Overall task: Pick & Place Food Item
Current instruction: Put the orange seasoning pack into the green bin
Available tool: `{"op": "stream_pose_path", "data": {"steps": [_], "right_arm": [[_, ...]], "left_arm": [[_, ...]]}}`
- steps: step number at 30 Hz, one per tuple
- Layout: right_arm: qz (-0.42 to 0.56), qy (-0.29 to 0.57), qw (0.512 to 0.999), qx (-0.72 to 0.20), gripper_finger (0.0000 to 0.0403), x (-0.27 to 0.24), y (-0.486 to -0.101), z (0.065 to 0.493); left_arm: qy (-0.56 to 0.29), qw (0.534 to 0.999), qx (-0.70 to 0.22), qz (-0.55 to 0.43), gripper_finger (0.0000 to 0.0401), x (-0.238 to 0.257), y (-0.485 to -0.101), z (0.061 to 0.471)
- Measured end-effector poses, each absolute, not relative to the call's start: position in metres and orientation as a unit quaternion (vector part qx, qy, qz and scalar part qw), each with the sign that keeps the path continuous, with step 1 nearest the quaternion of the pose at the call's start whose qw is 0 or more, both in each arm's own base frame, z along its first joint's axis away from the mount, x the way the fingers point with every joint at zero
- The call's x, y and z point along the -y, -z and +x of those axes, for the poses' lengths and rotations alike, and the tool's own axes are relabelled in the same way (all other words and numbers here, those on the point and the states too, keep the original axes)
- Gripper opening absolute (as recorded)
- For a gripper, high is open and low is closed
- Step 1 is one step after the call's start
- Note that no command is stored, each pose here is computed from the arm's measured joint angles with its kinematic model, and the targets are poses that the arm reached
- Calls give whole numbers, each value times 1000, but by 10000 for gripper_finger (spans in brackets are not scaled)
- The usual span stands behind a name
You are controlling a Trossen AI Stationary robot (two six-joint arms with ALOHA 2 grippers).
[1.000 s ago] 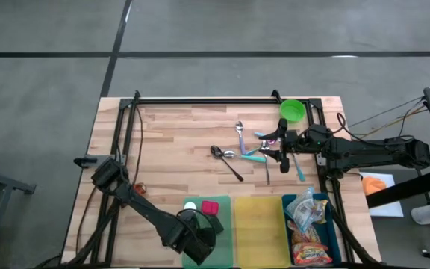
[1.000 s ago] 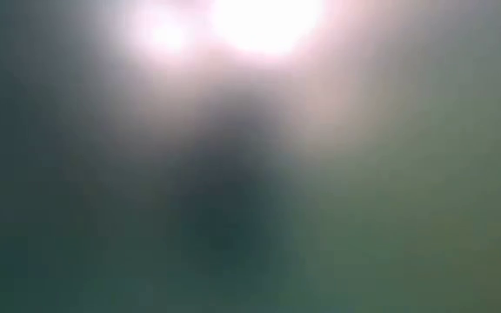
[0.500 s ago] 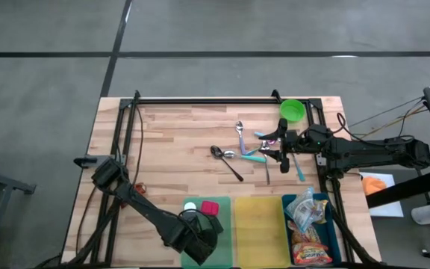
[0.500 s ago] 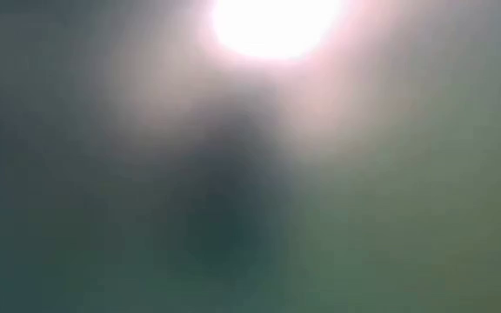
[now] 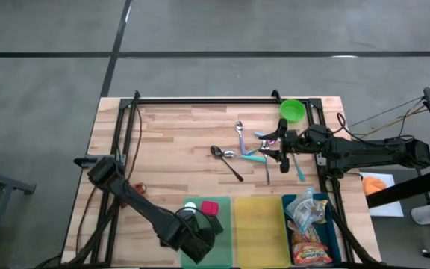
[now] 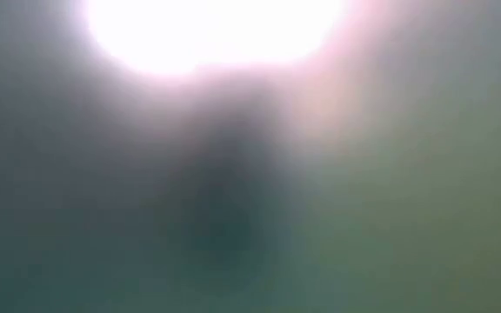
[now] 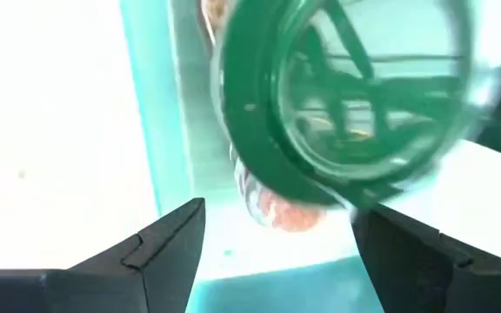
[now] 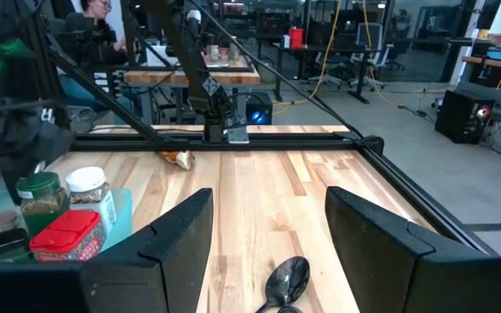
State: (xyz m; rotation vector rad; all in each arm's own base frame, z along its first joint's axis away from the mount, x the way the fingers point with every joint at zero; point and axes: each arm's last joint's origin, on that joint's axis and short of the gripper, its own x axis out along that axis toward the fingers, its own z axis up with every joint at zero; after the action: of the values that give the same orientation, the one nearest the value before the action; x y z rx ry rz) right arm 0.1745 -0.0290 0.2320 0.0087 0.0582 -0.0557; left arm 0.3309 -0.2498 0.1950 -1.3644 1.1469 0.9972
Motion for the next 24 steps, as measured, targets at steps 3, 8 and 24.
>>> {"op": "stream_pose_path", "data": {"steps": [3, 8, 24], "right_arm": [[4, 28, 999, -29, 221, 29, -232, 174], [4, 28, 999, -29, 221, 29, -232, 174], [4, 28, 999, -29, 221, 29, -232, 174]], "left_arm": [[-417, 521, -481, -568, 290, 247, -211, 326], [-430, 523, -481, -557, 290, 239, -234, 316], [-544, 493, -463, -497, 290, 226, -263, 268]]}}
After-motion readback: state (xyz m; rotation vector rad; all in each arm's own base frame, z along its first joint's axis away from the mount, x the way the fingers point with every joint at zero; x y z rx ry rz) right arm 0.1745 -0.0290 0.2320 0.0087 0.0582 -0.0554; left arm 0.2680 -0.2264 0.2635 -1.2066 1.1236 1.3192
